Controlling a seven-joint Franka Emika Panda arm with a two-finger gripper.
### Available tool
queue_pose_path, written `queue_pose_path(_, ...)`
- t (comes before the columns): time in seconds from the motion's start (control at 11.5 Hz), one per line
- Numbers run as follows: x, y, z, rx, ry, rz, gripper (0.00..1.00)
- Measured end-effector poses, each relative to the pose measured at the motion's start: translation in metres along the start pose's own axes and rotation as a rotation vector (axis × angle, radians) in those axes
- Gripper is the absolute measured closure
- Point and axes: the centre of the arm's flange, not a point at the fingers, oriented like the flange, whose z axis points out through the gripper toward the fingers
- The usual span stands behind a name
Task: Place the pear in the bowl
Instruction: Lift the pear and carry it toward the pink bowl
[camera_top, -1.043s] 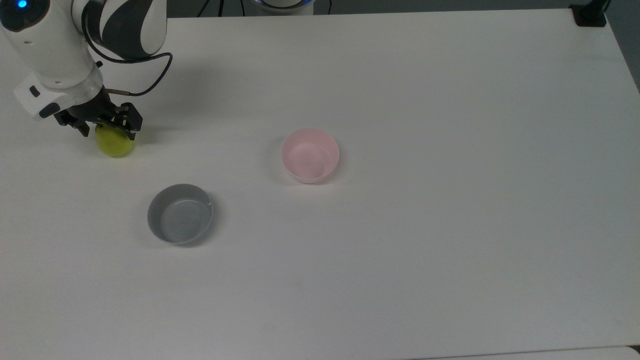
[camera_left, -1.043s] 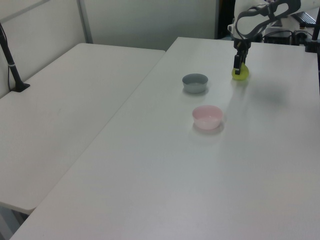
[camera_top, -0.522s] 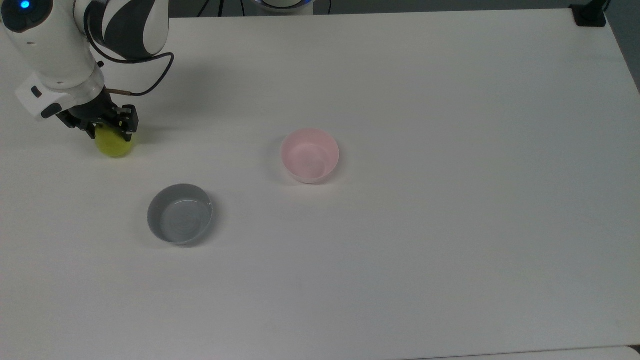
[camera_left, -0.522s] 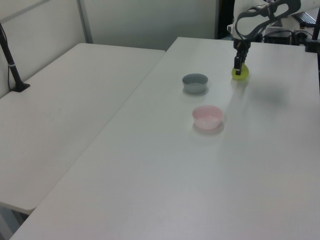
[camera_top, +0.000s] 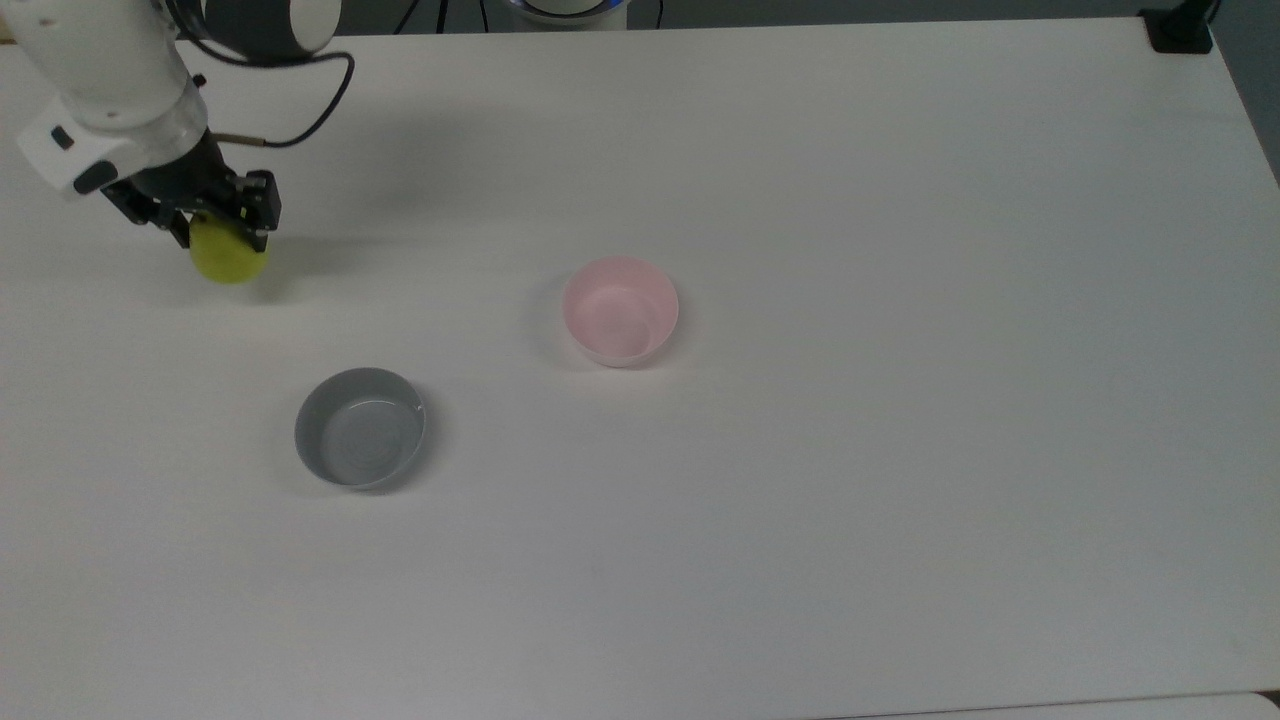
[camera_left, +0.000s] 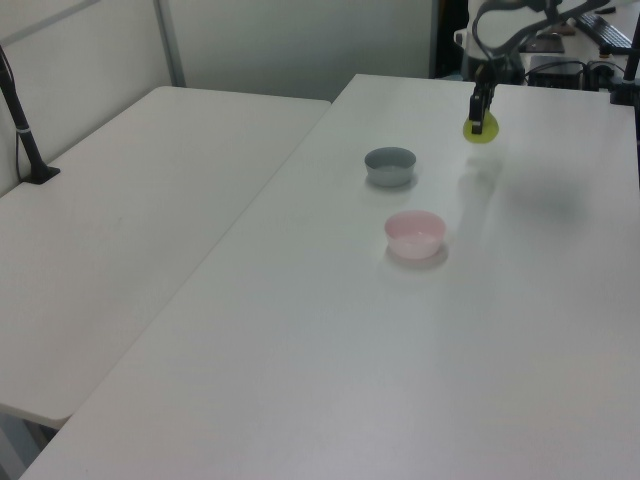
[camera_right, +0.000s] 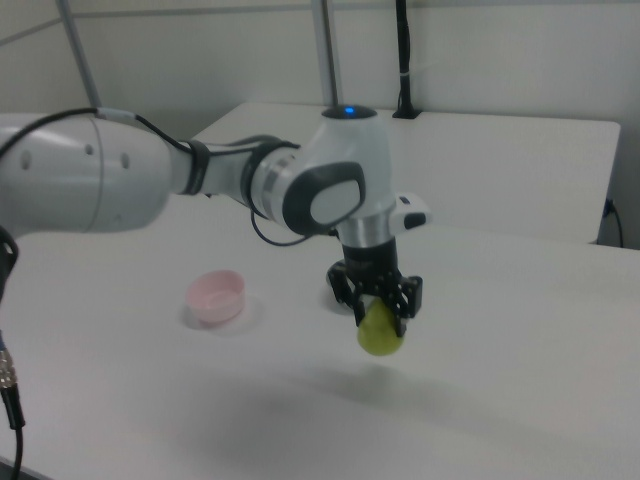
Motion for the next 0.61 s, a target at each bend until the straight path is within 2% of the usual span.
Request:
queue_pose_path(0.43, -0.011, -0.063, -0.125, 0.033, -0.032, -0.058, 0.31)
queue_pose_path(0.61, -0.001, -0.111, -0.154, 0.049, -0.017, -0.029, 0.31)
